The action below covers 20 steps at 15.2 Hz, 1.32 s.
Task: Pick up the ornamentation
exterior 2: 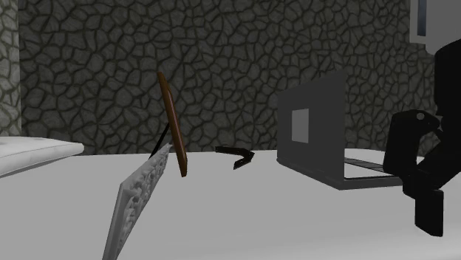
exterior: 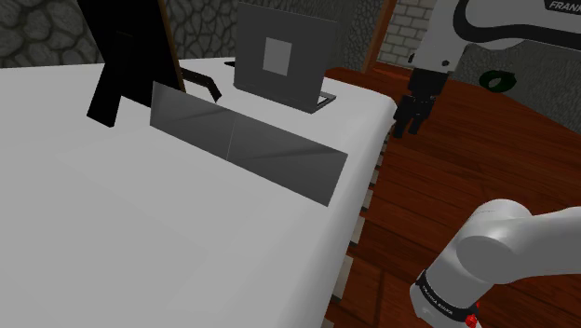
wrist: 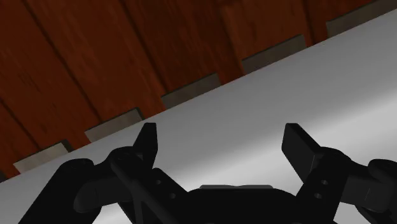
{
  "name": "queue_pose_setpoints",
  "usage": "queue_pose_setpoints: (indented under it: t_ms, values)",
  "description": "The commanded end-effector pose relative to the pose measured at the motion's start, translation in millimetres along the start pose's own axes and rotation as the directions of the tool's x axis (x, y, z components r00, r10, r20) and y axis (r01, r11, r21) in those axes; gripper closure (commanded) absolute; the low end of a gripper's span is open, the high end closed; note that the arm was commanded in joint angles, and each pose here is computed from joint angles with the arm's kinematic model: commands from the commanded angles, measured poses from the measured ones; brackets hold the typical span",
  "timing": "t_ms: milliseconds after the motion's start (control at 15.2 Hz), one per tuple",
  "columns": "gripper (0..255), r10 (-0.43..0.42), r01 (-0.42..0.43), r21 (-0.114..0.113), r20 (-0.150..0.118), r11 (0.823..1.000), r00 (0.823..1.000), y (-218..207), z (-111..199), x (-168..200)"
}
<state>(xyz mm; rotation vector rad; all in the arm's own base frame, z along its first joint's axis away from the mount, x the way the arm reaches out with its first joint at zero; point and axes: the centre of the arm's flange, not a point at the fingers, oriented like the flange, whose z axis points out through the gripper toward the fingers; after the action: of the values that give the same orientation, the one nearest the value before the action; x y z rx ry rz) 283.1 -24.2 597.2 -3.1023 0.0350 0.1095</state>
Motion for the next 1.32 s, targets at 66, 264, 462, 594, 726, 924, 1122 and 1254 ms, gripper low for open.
queue_pose_setpoints:
  t_ms: [66,264,462,594,726,924,1122,1254]
  values:
    - [0,-0.013,0.013,0.005,0.002,1.000,1.000,-10.3,-0.7,7.5]
    - [0,-0.052,0.052,0.019,0.008,0.998,0.999,-41.8,-3.1,29.3]
    - [0,-0.091,0.091,0.034,0.013,0.995,0.996,-74.0,-5.7,49.8]
    - [0,-0.117,0.116,0.044,0.016,0.992,0.993,-96.0,-7.7,62.8]
    - [0,-0.143,0.142,0.054,0.019,0.988,0.990,-118.2,-9.9,75.2]
    - [0,-0.182,0.180,0.069,0.023,0.981,0.983,-152.1,-13.4,92.8]
    - [0,-0.221,0.218,0.084,0.026,0.972,0.975,-186.6,-17.3,109.0]
    - [0,-0.246,0.243,0.095,0.028,0.965,0.969,-209.9,-20.1,119.1]
